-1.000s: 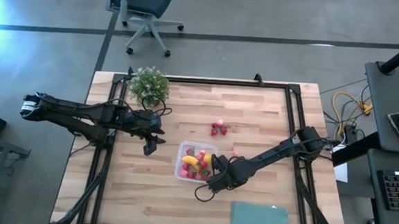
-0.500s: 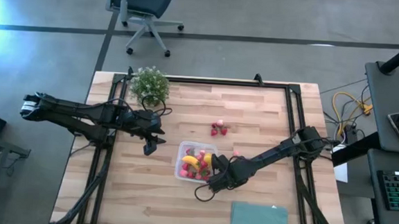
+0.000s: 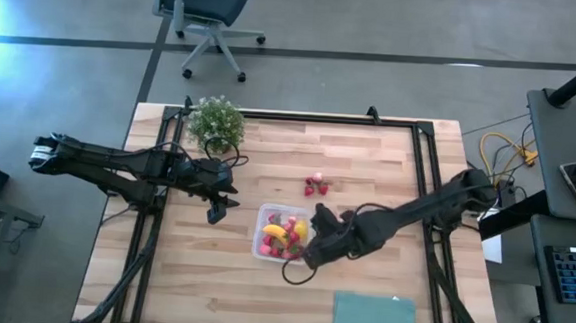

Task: Pick and placing Produce into tupperware
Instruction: Put the red cherry into the transparent container, then put the pink peach into the transparent container

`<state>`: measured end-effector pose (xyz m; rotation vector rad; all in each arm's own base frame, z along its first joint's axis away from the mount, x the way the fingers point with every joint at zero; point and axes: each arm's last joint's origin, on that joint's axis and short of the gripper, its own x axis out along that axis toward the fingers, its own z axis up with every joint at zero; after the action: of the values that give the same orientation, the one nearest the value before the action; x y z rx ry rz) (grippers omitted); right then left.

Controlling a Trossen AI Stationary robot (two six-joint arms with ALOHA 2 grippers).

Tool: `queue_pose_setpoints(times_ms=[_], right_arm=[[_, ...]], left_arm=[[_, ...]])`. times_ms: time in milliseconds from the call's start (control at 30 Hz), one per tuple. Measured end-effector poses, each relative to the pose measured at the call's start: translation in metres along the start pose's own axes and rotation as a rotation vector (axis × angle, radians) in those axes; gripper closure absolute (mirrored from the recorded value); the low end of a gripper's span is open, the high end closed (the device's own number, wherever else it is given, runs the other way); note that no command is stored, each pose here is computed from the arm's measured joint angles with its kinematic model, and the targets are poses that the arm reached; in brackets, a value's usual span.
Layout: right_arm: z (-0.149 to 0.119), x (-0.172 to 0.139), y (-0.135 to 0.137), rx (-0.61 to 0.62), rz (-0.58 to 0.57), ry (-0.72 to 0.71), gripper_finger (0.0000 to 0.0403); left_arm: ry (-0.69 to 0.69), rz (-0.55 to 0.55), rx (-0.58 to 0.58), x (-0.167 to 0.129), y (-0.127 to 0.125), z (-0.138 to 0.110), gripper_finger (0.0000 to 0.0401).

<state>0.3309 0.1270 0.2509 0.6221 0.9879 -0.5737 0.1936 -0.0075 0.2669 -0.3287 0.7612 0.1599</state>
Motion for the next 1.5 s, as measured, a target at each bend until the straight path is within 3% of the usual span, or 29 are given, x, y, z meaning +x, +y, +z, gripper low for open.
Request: queue_pose_setpoints(times_ms=[300, 600, 667, 900, 1267, 1500], right_arm=[[0.038, 0.021, 0.009, -0.031, 0.094, 0.010, 0.0310], [0.046, 0.019, 0.010, -0.037, 0.080, -0.001, 0.0222], [0.045, 0.015, 0.005, -0.022, 0.042, 0.014, 0.0204], [0.031, 0.004, -0.029, 0.072, -0.270, 0.153, 0.0181], [0.018, 0.042, -0.070, 0.124, -0.426, 0.264, 0.0183], [0.020, 0.074, -0.085, 0.148, -0.242, 0.311, 0.0183]], left_arm=[[-0.002, -0.001, 0.001, 0.000, 0.000, 0.000, 0.0228], [0.001, 0.000, 0.001, 0.000, 0.000, 0.000, 0.0228], [0.002, 0.000, 0.001, 0.000, 0.000, 0.000, 0.0228], [0.001, 0.000, 0.002, 0.000, 0.000, 0.000, 0.0228], [0.000, 0.006, 0.002, 0.000, 0.000, 0.000, 0.0228], [0.000, 0.007, 0.003, 0.000, 0.000, 0.000, 0.0228]])
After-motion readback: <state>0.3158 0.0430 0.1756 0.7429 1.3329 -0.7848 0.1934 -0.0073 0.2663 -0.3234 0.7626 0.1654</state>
